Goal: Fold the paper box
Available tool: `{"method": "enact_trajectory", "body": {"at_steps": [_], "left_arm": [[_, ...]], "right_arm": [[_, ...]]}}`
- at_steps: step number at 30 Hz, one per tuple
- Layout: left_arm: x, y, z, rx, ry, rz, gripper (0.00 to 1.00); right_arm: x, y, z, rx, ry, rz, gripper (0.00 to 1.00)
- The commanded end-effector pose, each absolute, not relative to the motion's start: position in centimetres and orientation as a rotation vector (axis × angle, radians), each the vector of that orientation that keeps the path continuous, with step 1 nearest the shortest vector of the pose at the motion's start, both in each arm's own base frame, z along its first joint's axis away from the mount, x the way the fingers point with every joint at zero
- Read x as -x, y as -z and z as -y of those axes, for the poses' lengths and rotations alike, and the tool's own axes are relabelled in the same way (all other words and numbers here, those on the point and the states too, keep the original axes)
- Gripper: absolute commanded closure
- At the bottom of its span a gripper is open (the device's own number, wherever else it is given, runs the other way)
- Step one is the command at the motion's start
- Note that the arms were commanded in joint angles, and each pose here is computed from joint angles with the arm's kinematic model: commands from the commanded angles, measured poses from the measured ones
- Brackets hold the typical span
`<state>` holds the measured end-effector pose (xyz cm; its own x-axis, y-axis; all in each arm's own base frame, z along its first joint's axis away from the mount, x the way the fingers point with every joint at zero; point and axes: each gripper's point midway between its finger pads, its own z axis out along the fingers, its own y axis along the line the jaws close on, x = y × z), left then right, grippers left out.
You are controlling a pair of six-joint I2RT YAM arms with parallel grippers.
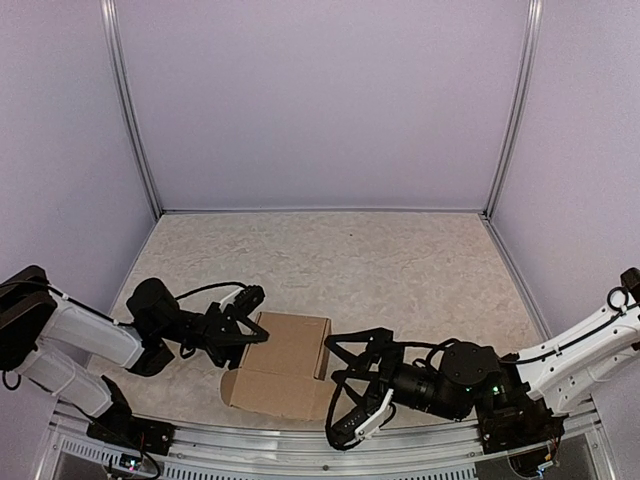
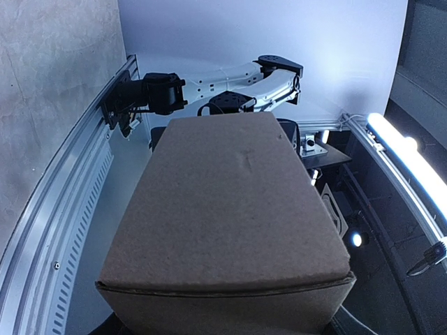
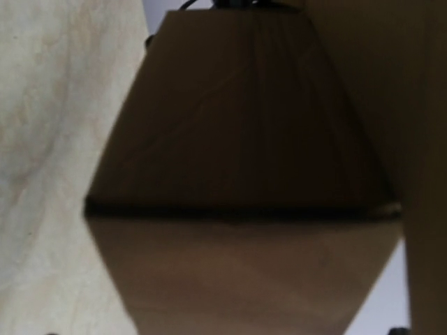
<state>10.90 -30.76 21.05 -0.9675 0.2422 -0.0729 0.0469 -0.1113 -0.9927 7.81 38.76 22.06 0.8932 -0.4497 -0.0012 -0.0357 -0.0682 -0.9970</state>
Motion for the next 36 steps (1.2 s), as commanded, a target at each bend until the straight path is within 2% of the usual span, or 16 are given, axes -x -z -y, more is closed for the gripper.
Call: {"method": "enact_trajectory", "body": {"at_steps": [1, 6, 14, 22, 27, 31, 36], "left_arm": [[-10.0, -24.0, 30.6, 0.555, -2.383, 1.91, 0.65], [-9.6, -24.2, 30.9, 0.574, -2.377, 1.896, 0.65], [-9.5, -23.8, 31.0, 0.567, -2.369, 1.903, 0.65], [-9.6, -23.0, 31.2, 0.553, -2.344, 1.914, 0.64], [-9.8, -22.7, 31.3, 0.536, -2.337, 1.922, 0.5], [-9.9, -23.1, 31.3, 0.534, -2.361, 1.924, 0.3], [-10.3, -22.4, 31.4, 0.558, -2.35, 2.02, 0.18]], "right_arm": [[-7.6, -24.0, -39.6, 1.548, 0.404, -0.354, 0.0], [-7.4, -24.2, -40.3, 1.531, 0.405, -0.341, 0.04], [-7.2, -24.6, -40.9, 1.509, 0.404, -0.34, 0.28], [-7.0, -24.7, -41.0, 1.497, 0.391, -0.347, 0.45], [-7.1, -24.6, -40.9, 1.494, 0.387, -0.358, 0.52], [-7.3, -25.1, -40.5, 1.476, 0.359, -0.401, 0.57], [-7.6, -25.0, -39.7, 1.471, 0.337, -0.451, 0.59]]}}
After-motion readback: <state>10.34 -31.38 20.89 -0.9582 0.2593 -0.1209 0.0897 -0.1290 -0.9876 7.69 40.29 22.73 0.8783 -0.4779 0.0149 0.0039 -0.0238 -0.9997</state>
